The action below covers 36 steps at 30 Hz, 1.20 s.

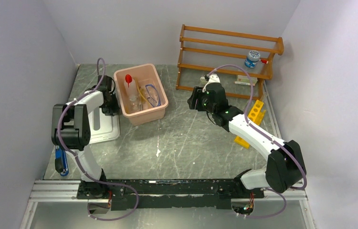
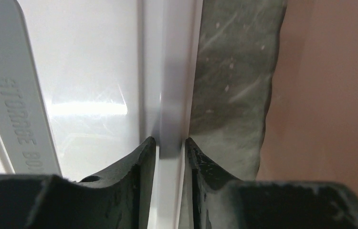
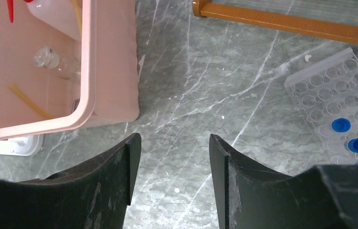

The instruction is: Organize the chemistry lab equipment

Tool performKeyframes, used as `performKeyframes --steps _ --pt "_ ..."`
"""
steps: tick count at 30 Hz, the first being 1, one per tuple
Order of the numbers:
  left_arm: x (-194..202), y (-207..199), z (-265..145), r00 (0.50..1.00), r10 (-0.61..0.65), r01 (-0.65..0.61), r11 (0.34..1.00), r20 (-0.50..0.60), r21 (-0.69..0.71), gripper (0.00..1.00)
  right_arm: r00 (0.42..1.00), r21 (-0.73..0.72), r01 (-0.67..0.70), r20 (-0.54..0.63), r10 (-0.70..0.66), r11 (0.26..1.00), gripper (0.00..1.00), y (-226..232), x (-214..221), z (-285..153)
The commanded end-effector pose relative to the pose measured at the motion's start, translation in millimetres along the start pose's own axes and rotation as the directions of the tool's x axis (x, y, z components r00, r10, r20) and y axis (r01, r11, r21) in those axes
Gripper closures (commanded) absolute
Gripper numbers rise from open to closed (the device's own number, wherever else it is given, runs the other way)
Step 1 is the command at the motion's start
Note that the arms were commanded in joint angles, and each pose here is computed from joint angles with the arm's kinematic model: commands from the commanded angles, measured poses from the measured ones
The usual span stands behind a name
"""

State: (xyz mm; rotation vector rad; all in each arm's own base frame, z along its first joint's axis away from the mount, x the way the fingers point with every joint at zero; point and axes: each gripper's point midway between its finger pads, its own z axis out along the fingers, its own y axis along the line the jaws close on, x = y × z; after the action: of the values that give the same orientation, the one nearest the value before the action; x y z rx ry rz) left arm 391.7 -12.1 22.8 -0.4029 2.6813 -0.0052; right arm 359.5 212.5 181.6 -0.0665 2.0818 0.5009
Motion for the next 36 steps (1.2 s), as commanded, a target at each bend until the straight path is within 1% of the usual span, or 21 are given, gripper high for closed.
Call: performKeyframes --steps 1,3,6,7,8,11,12,15,19,23,27,30,33,34,36 --pt "25 -2 -2 0.998 0.012 -0.010 0.999 -0.054 0.036 0.68 1.000 -0.025 -0.002 0.019 0.002 1.000 0.42 6 -4 3" --pt "30 -1 2 0.998 0.019 -0.017 0.999 -0.064 0.040 0.71 1.000 -0.035 -0.005 0.014 0.006 0.999 0.43 9 -3 4" --pt "34 2 11 0.997 0.033 -0.032 0.999 -0.075 0.021 0.72 1.000 -0.047 -0.008 0.008 0.008 0.999 0.43 12 -2 6" --pt "36 4 15 0.995 0.042 -0.042 0.999 -0.086 0.011 0.74 1.000 -0.051 -0.007 0.005 0.007 0.999 0.43 13 -1 7" --pt "37 5 17 0.995 0.048 -0.048 0.999 -0.088 0.005 0.77 1.000 -0.055 -0.006 0.004 0.007 0.998 0.43 14 -1 7" --pt "33 6 16 0.995 0.056 -0.057 0.998 -0.082 -0.003 0.92 1.000 -0.071 -0.003 -0.011 0.002 0.997 0.43 20 1 8" --pt "30 5 13 0.996 0.056 -0.056 0.998 -0.073 0.003 0.95 1.000 -0.073 -0.001 -0.018 -0.001 0.997 0.43 23 2 8" --pt "18 -1 -5 0.998 0.058 -0.057 0.998 -0.026 0.036 0.95 0.999 -0.078 -0.002 -0.036 -0.001 0.997 0.43 32 3 6" --pt "8 -11 -42 0.999 0.038 -0.040 0.994 0.028 0.099 0.95 0.999 -0.093 -0.034 -0.029 0.032 0.995 0.44 50 -9 -3" --pt "7 -18 -78 0.996 -0.006 -0.009 0.986 0.085 0.168 0.95 0.995 -0.125 -0.090 -0.045 0.085 0.988 0.43 70 -19 -15" --pt "12 -21 -106 0.989 -0.046 0.015 0.976 0.138 0.219 0.95 0.990 -0.174 -0.124 -0.088 0.110 0.977 0.43 91 -18 -25" --pt "12 -17 -123 0.979 -0.098 0.056 0.972 0.181 0.227 0.95 0.986 -0.212 -0.135 -0.123 0.111 0.968 0.43 109 -12 -32" --pt "10 -6 -140 0.952 -0.173 0.122 0.971 0.252 0.207 0.95 0.984 -0.248 -0.135 -0.145 0.101 0.959 0.43 128 -4 -39" --pt "10 -4 -146 0.946 -0.185 0.130 0.969 0.265 0.212 0.95 0.984 -0.257 -0.130 -0.148 0.094 0.958 0.43 133 -2 -41" --pt "7 8 -154 0.928 -0.212 0.164 0.971 0.307 0.176 0.95 0.984 -0.275 -0.120 -0.160 0.077 0.954 0.43 145 4 -44"
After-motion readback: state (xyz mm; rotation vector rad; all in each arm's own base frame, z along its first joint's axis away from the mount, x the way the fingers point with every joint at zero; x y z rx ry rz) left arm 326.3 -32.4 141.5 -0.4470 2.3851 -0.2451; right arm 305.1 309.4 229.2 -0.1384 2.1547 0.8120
